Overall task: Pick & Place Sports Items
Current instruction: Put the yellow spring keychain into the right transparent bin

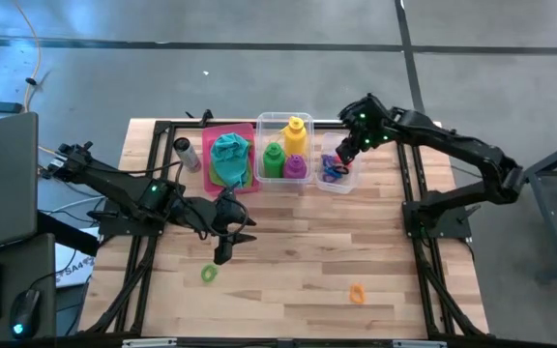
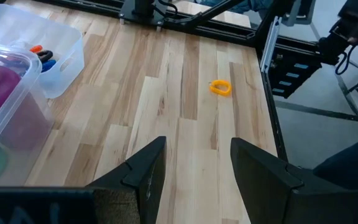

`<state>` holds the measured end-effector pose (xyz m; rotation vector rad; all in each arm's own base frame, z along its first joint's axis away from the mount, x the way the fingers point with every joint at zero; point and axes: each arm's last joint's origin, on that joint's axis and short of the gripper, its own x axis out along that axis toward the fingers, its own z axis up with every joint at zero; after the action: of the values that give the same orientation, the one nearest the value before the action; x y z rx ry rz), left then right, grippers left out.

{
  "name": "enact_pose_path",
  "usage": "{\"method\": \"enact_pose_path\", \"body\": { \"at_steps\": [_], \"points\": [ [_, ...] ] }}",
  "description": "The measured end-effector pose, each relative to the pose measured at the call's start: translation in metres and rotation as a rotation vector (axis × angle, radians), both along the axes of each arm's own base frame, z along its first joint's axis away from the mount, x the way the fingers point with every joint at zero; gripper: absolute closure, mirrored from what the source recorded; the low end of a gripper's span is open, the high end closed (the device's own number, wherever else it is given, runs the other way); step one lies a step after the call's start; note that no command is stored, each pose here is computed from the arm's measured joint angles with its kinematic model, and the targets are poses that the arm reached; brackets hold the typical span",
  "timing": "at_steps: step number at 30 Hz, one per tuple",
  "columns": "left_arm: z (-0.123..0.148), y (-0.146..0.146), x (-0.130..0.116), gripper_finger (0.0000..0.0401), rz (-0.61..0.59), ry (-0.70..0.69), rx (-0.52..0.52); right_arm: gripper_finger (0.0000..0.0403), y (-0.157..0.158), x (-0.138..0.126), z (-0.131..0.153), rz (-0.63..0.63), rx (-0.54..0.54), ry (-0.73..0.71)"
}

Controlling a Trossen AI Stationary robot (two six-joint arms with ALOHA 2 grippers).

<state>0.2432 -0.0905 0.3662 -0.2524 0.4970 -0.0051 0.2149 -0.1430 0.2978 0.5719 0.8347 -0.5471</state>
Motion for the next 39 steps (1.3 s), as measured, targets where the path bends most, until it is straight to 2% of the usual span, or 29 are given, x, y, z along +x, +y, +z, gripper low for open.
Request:
{"method": "enact_pose_path", "body": {
  "at_steps": [8,19,33,39],
  "points": [
    [0.0,0.0,0.0,0.0224,0.0,0.0,0.0,0.0286,0.019,-0.02,0.029,0.024,0.019,-0.156],
    [0.0,0.0,0.0,0.0224,0.0,0.0,0.001,0.0286,0.072,-0.028,0.058,0.232,-0.001,-0.316],
    [0.0,0.0,0.0,0.0224,-0.001,0.0,0.002,0.0286,0.143,-0.016,0.066,0.385,0.043,-0.374],
    [0.001,0.0,-0.001,0.0224,-0.084,-0.006,0.093,0.0286,0.177,-0.017,0.069,0.447,0.074,-0.405]
  ]
}}
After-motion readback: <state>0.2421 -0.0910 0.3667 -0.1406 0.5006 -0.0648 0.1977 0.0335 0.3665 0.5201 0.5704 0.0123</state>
